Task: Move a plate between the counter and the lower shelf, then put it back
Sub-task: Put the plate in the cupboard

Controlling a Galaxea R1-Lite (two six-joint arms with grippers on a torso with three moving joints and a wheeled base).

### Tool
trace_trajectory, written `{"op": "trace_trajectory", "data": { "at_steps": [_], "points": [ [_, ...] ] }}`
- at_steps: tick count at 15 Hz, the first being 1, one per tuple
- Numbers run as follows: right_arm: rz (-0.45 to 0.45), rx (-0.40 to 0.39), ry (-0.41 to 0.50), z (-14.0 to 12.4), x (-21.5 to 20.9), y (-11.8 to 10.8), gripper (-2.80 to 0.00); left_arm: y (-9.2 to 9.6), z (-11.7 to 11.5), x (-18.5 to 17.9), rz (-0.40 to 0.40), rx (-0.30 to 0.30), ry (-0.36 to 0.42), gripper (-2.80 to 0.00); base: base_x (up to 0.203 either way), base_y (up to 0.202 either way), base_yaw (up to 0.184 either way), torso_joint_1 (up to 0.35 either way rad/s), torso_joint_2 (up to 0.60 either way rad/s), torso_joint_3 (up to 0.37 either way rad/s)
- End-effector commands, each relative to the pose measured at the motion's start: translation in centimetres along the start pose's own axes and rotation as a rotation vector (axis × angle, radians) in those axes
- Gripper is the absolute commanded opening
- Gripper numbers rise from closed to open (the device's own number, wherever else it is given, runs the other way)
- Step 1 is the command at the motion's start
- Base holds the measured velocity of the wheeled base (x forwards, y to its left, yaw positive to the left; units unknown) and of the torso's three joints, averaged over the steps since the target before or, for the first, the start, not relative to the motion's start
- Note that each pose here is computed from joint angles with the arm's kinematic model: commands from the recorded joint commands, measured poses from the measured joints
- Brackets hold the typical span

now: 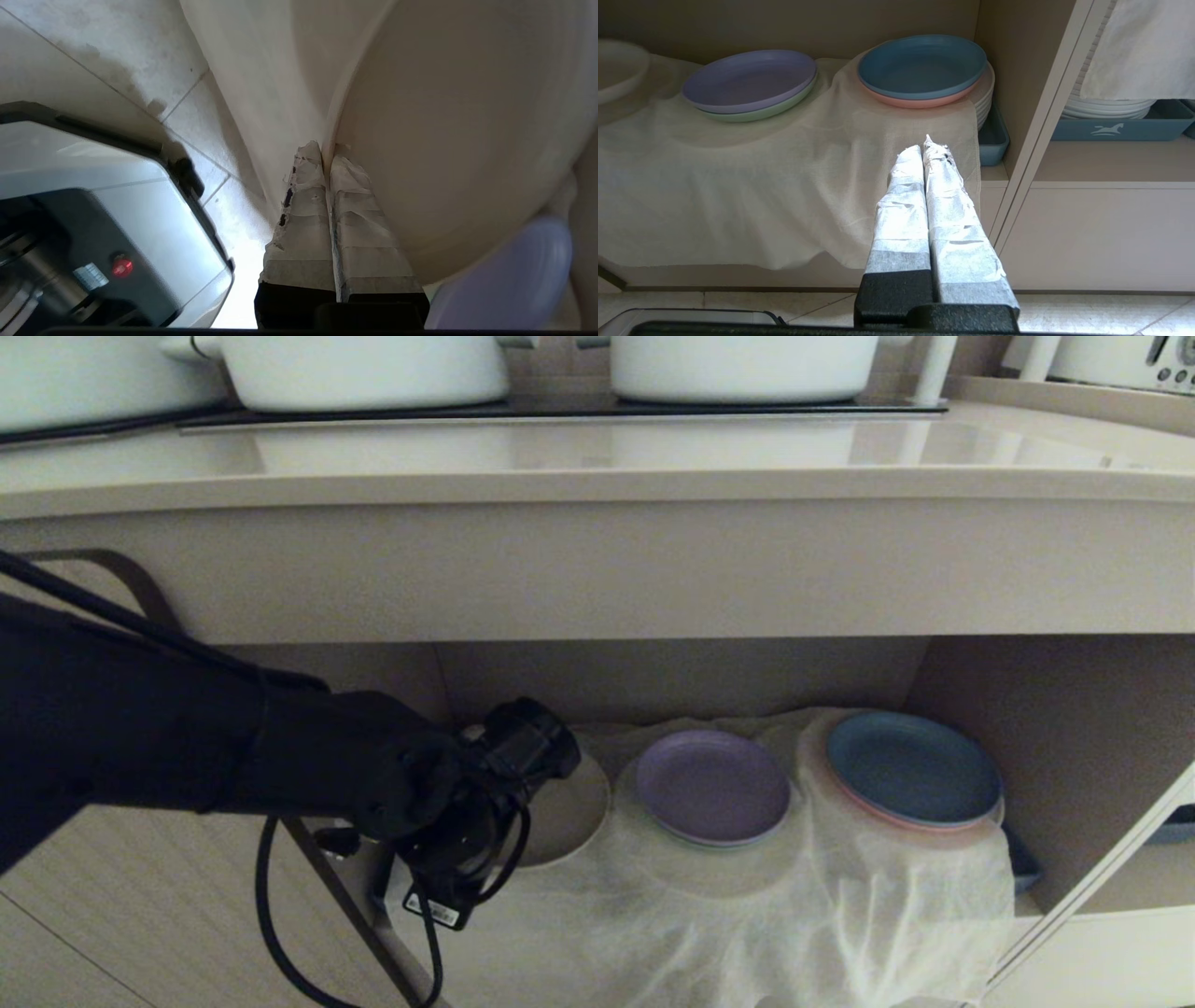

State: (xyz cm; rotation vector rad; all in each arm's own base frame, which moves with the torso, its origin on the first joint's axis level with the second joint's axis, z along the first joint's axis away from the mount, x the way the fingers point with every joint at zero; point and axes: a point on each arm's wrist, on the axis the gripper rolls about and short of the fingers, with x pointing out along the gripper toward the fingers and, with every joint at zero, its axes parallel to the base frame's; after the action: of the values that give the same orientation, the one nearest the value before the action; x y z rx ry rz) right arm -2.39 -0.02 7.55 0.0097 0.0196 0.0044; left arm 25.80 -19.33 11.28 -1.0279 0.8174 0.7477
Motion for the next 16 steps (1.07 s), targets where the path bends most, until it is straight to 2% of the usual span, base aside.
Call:
{"op": "trace_trajectory", "data": {
  "at_steps": [1, 3, 16],
  "points": [
    [0.000, -0.001, 0.002, 0.0, 0.0, 0.0, -2.80, -0.4, 0.3, 1.2, 0.024, -0.024, -0.018, -2.80, 0.000, 0.000, 0.000, 0.000, 0.00, 0.000],
    [0.000, -0.001, 0.002, 0.0, 0.0, 0.0, -2.80, -0.5, 1.0, 1.6, 0.034, -0.053, -0.029, -2.80, 0.000, 0.000, 0.000, 0.000, 0.00, 0.000],
    [0.000, 0.000, 0.002, 0.0, 0.0, 0.0, -2.80, -1.2, 1.5, 4.4, 0.050, -0.103, -0.050, -2.80, 0.000, 0.000, 0.000, 0.000, 0.00, 0.000]
  ]
}}
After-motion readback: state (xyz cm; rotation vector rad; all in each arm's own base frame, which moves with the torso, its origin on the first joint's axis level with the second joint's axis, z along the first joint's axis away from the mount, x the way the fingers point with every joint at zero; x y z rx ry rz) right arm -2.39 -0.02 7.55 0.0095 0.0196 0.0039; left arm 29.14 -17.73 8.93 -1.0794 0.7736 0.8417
